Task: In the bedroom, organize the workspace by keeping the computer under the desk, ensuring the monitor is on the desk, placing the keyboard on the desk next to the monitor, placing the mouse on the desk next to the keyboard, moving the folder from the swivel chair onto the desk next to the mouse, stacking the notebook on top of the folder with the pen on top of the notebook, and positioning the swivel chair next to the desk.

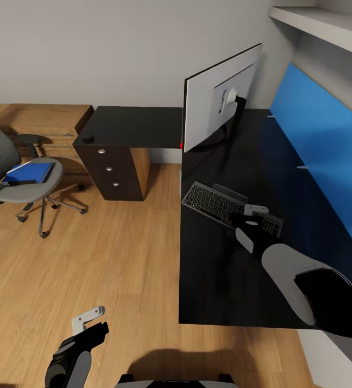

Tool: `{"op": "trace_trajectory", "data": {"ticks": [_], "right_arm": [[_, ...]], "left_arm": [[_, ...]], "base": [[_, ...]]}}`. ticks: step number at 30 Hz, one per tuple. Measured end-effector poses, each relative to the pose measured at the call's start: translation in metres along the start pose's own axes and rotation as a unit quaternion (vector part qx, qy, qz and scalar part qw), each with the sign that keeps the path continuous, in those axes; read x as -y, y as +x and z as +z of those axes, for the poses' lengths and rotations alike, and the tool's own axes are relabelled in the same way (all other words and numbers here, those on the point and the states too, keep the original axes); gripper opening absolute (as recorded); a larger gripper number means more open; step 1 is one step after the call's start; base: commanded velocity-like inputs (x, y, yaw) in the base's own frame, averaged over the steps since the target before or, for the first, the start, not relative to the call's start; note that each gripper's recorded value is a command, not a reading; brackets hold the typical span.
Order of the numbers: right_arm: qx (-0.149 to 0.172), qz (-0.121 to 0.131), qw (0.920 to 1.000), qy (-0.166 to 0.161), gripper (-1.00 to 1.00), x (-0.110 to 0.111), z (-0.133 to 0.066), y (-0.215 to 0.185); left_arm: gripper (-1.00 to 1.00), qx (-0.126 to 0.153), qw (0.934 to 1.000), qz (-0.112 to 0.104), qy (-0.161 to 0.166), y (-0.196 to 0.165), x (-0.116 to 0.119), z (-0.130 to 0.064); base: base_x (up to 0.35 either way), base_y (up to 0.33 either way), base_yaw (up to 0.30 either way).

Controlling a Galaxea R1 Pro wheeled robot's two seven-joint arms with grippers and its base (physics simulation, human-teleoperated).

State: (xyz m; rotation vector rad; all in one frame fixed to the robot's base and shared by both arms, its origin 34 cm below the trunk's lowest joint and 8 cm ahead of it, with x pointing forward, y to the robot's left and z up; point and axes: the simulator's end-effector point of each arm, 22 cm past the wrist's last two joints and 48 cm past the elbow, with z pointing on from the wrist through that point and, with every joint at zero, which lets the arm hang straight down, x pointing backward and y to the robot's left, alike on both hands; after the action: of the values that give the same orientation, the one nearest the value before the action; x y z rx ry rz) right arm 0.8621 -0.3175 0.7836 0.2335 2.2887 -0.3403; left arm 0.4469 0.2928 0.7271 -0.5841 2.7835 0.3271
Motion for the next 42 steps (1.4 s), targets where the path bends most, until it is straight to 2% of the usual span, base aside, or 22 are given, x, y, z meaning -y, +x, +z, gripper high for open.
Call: {"op": "trace_trajectory", "data": {"ticks": [7, 21, 42], "right_arm": [[0.021, 0.002, 0.9998, 0.002, 1.00, 0.0023, -0.0004, -0.0058], [0.022, 0.001, 0.9997, 0.004, 1.00, 0.0076, 0.0009, -0.0015], [0.022, 0.004, 0.9997, 0.006, 1.00, 0.0088, 0.0008, -0.0025]], "left_arm": [[1.00, 0.000, 1.0000, 0.000, 0.000, 0.0006, -0.0001, 0.0001], [1.00, -0.002, 1.0000, 0.000, 0.000, 0.0015, -0.0003, 0.0008], [1.00, -0.001, 1.0000, 0.001, -0.001, 0.0015, -0.0005, 0.0006]], "base": [[0.215, 0.000, 0.000], [0.059, 0.000, 0.000], [0.136, 0.000, 0.000]]}}
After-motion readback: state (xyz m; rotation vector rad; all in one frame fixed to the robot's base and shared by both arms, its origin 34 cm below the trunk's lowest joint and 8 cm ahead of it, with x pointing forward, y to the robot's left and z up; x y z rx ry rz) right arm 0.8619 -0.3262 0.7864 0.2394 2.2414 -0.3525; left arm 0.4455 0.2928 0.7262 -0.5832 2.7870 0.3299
